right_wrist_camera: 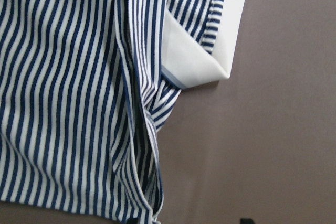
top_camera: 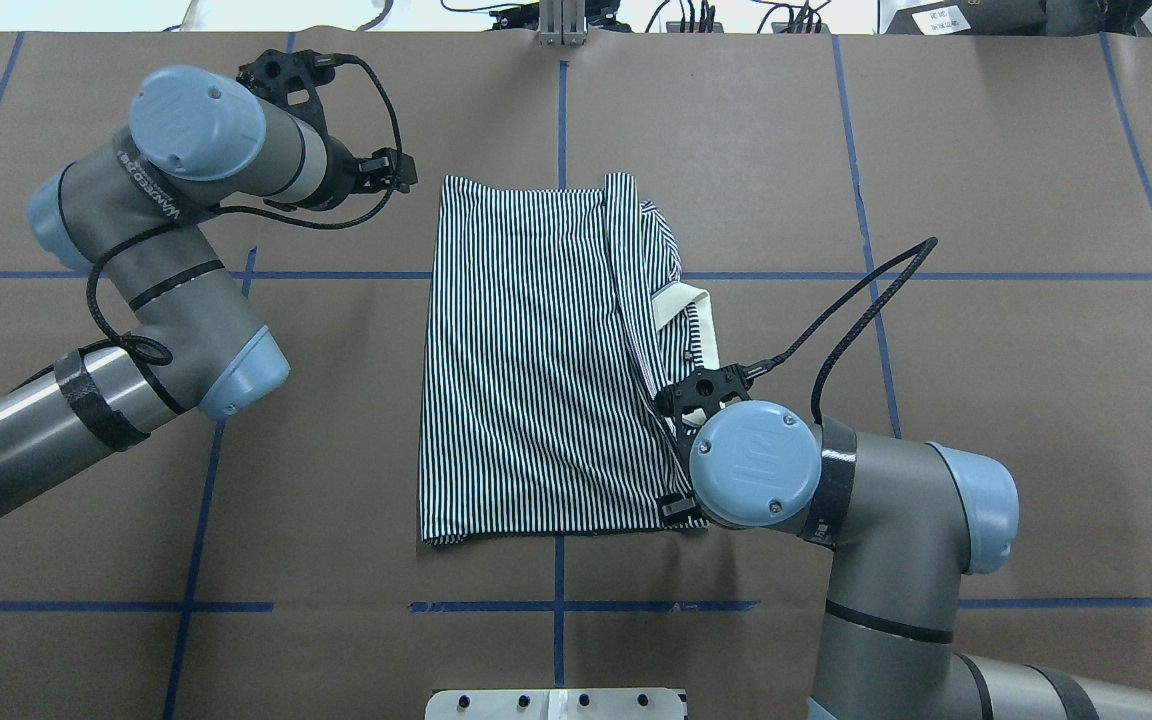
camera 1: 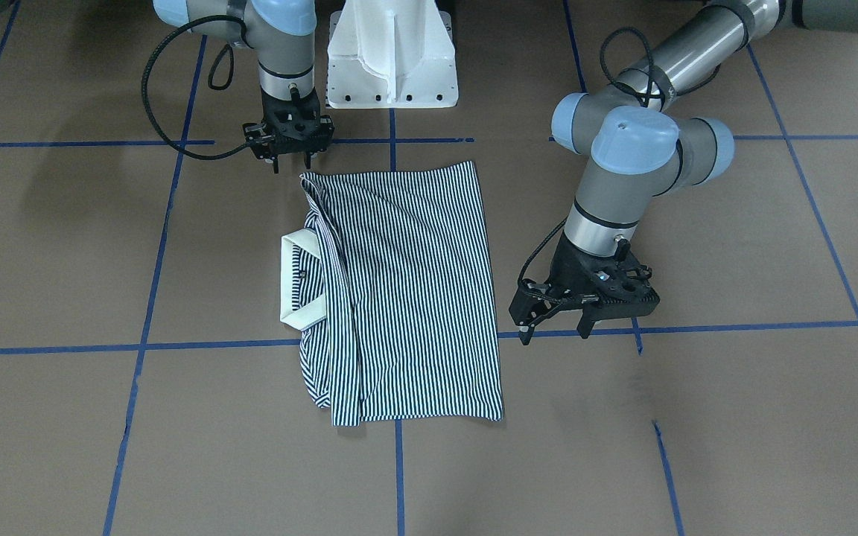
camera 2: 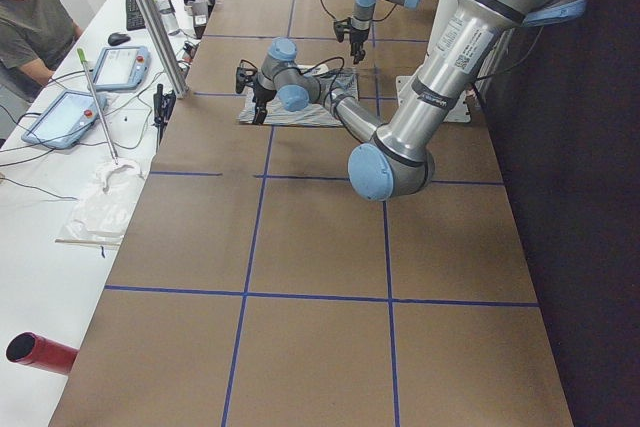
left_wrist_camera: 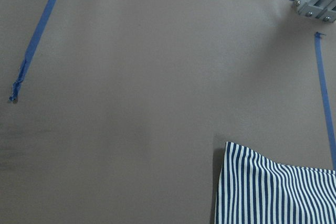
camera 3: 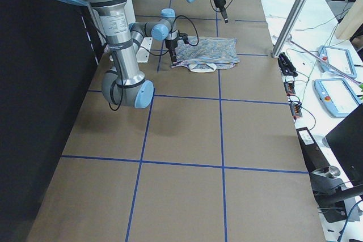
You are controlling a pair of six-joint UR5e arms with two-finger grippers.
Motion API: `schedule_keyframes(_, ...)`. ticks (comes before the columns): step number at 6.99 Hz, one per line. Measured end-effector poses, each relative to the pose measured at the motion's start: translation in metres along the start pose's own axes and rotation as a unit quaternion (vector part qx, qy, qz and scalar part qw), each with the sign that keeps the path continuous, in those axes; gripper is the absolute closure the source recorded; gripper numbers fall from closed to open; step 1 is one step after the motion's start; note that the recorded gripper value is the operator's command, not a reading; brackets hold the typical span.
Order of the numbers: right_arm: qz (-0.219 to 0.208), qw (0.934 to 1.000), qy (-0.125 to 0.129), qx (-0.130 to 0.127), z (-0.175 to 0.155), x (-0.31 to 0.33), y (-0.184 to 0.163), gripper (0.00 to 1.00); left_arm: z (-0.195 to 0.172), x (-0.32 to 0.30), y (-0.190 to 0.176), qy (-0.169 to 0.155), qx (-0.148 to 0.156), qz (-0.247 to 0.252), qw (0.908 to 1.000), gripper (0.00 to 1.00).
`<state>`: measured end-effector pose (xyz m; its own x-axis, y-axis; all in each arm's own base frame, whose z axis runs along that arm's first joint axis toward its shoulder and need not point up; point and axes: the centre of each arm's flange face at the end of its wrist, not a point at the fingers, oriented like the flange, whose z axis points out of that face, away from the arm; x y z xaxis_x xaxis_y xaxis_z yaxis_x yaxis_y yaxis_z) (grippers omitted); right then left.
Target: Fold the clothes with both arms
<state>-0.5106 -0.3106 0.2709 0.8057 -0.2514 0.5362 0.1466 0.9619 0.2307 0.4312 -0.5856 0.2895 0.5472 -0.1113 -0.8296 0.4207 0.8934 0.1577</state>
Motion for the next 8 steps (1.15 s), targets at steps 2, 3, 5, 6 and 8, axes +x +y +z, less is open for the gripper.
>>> schedule_keyframes(2,0.001,0.9998,0.009,0.016,-0.003,-0.009,-0.052,0.0,-0.001,0.0,-0.001,0.001,0.001,0.001,1.0,0.0)
schedule_keyframes(3,0.001,0.9997,0.012,0.019,0.004,-0.022,-0.075,0.0,-0.001,0.0,-0.002,0.001,0.001,0.001,1.0,0.0)
schedule_keyframes(5,0.001,0.9998,0.009,0.019,0.03,-0.04,-0.101,0.0,-0.002,0.0,-0.003,0.0,0.002,0.002,1.0,0.0)
schedule_keyframes(6,0.003,0.9999,0.004,0.009,0.037,-0.039,-0.106,0.0,-0.002,0.0,-0.004,0.0,0.002,0.002,1.0,0.0)
schedule_keyframes(8,0.011,0.9999,-0.004,-0.01,0.041,-0.031,-0.112,0.0,-0.002,-0.001,-0.004,0.0,0.003,0.002,1.0,0.0)
